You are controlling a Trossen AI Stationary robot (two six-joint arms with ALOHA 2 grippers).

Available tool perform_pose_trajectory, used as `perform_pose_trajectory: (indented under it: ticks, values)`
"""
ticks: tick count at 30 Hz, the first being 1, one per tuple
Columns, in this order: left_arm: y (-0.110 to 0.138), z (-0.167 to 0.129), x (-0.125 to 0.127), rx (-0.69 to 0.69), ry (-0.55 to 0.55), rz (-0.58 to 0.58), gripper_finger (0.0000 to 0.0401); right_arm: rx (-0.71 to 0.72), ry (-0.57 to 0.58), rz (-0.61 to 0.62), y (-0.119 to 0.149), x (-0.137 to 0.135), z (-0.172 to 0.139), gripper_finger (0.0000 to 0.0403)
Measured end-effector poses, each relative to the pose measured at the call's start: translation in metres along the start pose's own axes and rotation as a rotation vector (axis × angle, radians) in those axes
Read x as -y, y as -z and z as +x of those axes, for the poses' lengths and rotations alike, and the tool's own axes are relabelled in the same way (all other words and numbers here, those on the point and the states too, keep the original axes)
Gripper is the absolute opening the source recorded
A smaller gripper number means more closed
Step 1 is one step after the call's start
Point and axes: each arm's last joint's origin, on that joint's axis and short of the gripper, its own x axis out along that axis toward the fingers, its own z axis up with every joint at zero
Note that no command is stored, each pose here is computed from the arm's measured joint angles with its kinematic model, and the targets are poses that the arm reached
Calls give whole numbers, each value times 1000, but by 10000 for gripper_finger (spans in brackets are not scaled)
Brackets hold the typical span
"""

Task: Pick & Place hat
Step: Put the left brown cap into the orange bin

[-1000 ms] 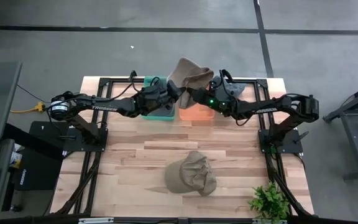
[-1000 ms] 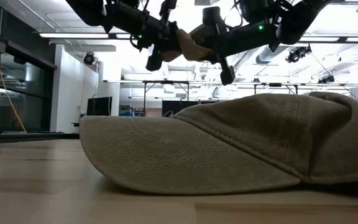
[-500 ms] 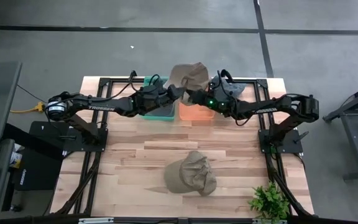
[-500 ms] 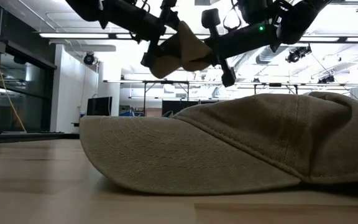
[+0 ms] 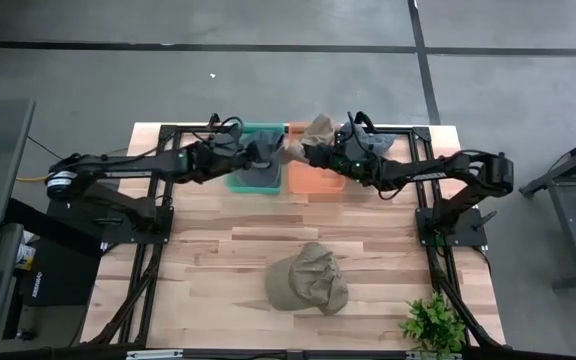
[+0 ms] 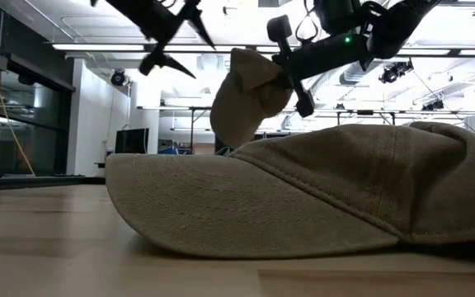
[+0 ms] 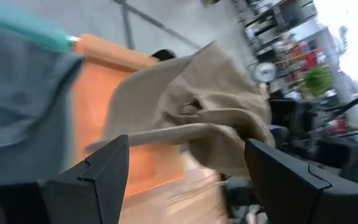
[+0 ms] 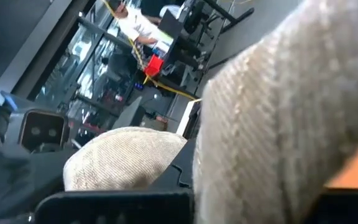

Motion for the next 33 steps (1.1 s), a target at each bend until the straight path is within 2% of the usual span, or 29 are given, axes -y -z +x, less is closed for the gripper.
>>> perform_pose_trajectory:
  ticks: [6, 9, 12, 19, 22, 24, 28, 33]
  values:
    - [-8, -22, -5, -13, -55, 23, 275, -114, -52, -100, -12, -13, 7, 0]
    - [-10, -29, -7, -23, -63, 25, 275, -250, -61, -198, -22, -23, 13, 0]
    - [-13, -35, -8, -36, -66, 28, 276, -423, -24, -350, -36, -31, 16, 0]
    - [-12, -37, -8, -87, -48, 26, 276, -727, 18, -691, -85, -47, 5, 0]
    - [-11, -37, -7, -122, -30, 24, 276, -805, -24, -766, -108, -47, -3, 0]
    - [-11, -37, -7, -128, -28, 22, 276, -839, -98, -813, -121, -47, -8, 0]
    - [-11, -37, -6, -142, -15, 4, 276, -893, -251, -846, -139, -41, -14, 0]
    - [-11, -37, -5, -139, -6, -7, 276, -956, -377, -744, -147, -23, -6, 0]
